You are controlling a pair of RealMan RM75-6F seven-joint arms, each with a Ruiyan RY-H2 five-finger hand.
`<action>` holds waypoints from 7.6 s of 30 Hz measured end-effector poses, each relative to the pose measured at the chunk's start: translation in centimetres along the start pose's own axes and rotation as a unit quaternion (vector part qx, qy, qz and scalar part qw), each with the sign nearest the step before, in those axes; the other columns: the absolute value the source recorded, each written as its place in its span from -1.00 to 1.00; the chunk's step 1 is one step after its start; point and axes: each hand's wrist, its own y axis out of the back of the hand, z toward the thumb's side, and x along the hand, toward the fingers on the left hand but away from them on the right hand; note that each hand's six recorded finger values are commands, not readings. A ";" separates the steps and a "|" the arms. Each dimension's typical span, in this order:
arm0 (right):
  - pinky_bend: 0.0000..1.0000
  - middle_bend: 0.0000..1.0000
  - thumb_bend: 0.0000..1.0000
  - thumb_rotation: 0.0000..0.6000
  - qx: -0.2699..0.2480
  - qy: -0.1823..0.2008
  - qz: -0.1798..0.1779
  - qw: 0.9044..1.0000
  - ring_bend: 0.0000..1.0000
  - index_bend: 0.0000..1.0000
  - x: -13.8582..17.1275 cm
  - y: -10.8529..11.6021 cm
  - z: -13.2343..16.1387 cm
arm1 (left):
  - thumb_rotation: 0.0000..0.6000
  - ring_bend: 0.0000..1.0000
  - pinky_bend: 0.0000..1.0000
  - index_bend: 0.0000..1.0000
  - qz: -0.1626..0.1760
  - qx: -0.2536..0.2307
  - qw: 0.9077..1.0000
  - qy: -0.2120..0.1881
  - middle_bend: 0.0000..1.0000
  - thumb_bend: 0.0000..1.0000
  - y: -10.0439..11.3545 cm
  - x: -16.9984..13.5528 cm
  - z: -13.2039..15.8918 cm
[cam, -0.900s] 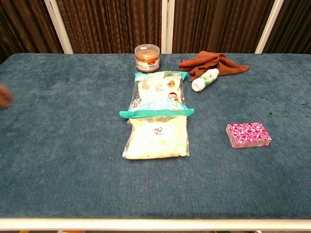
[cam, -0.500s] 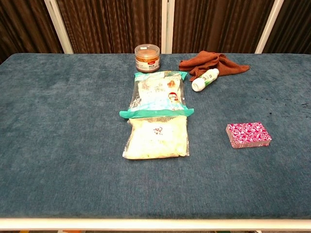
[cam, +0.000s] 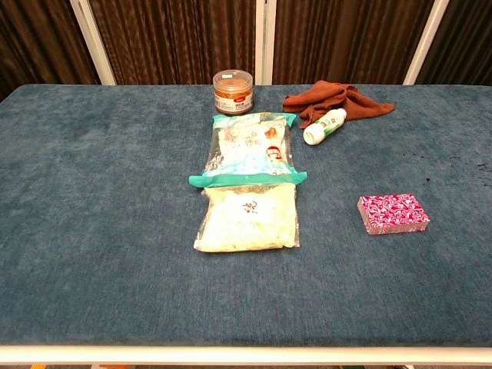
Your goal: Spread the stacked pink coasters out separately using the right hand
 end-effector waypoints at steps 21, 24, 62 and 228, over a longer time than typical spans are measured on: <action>0.88 0.52 -0.30 1.00 0.076 0.133 -0.063 0.986 0.81 0.97 -3.3 -0.4 6.8 | 1.00 -1.00 -0.75 -0.77 -0.005 0.002 1.000 0.001 -0.80 -0.96 -0.5 0.0 -0.1; 0.88 0.16 -0.49 1.00 0.074 0.145 -0.060 0.985 0.76 0.39 -3.6 -0.9 7.4 | 1.00 -1.00 -0.74 -0.77 -0.005 0.000 1.000 0.003 -0.80 -0.96 -0.5 0.0 -0.3; 0.80 -0.41 -0.75 1.00 0.112 0.146 0.081 0.980 0.54 -0.59 -9.1 -7.5 15.6 | 1.00 -1.00 -0.74 -0.75 0.001 -0.010 1.000 0.017 -0.80 -0.96 0.0 -0.3 -1.6; 0.77 -0.44 -0.70 1.00 0.135 0.168 0.119 0.969 0.51 -0.47 -11.0 -8.5 16.2 | 1.00 -1.00 -0.74 -0.75 0.006 -0.010 1.000 0.024 -0.80 -0.96 0.5 -0.4 -2.2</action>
